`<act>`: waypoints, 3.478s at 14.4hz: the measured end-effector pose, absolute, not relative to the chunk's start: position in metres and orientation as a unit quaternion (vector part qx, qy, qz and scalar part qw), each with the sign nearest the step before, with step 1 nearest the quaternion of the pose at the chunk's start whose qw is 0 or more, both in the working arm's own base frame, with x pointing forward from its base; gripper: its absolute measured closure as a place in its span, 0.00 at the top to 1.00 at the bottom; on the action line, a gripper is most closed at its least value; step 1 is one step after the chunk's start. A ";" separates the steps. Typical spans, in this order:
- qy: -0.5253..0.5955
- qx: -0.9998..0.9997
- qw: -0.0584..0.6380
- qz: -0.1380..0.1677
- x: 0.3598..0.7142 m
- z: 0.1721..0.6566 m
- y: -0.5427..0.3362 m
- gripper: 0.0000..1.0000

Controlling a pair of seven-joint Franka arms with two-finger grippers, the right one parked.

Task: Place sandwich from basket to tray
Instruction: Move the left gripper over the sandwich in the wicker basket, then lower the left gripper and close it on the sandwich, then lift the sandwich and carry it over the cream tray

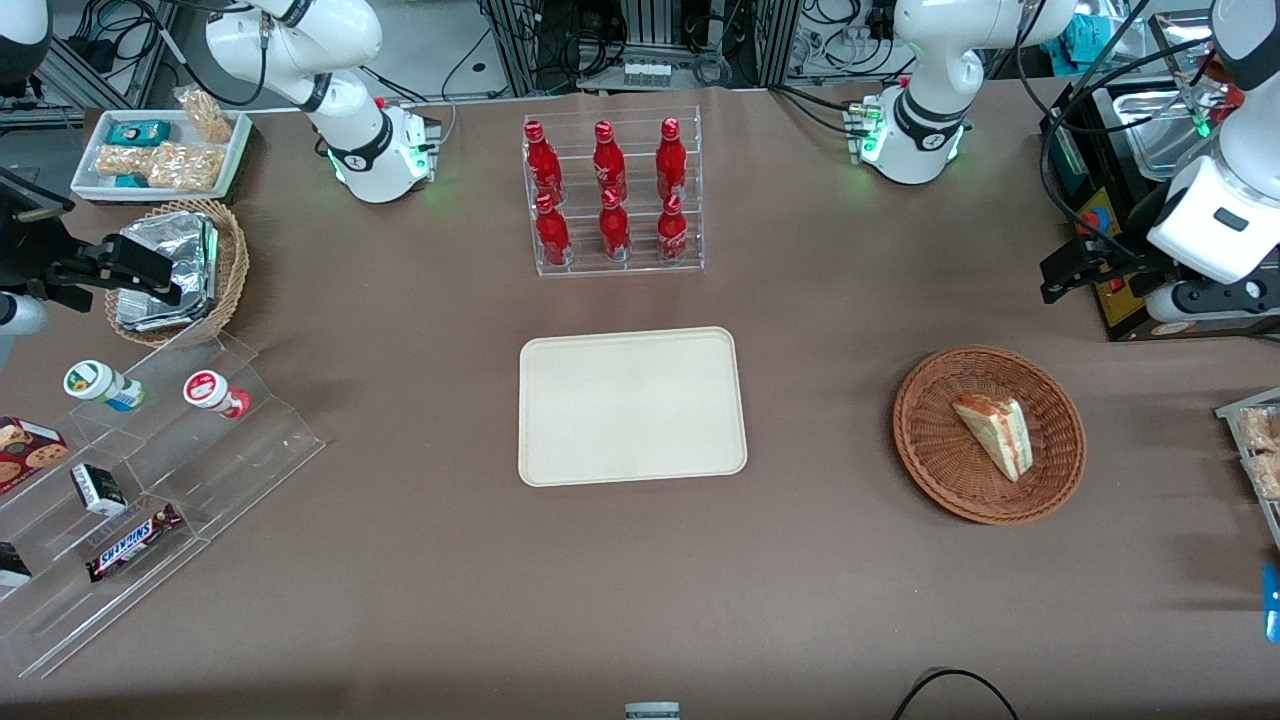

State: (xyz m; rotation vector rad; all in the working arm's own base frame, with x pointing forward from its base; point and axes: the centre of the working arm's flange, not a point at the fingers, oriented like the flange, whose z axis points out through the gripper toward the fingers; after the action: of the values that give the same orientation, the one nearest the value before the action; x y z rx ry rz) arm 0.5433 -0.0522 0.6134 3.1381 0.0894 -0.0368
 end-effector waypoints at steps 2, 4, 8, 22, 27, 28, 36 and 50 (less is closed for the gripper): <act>0.021 1.000 0.001 -0.014 0.543 0.613 -0.053 1.00; 0.017 1.000 0.000 -0.023 0.542 0.608 -0.053 1.00; 0.018 0.998 -0.006 -0.068 0.548 0.549 -0.050 1.00; 0.200 0.980 0.002 0.007 0.556 0.366 -0.006 1.00; 0.261 0.965 0.006 0.032 0.574 0.296 0.019 1.00; 0.263 0.964 0.006 0.034 0.576 0.283 0.022 1.00; 0.300 0.954 -0.003 -0.015 0.573 0.248 0.019 0.41; 0.026 0.998 -0.013 -0.052 0.573 0.326 -0.267 0.15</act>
State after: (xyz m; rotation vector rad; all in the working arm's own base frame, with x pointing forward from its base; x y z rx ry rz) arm 0.5729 -0.2667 0.3259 3.1625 0.0833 -0.1637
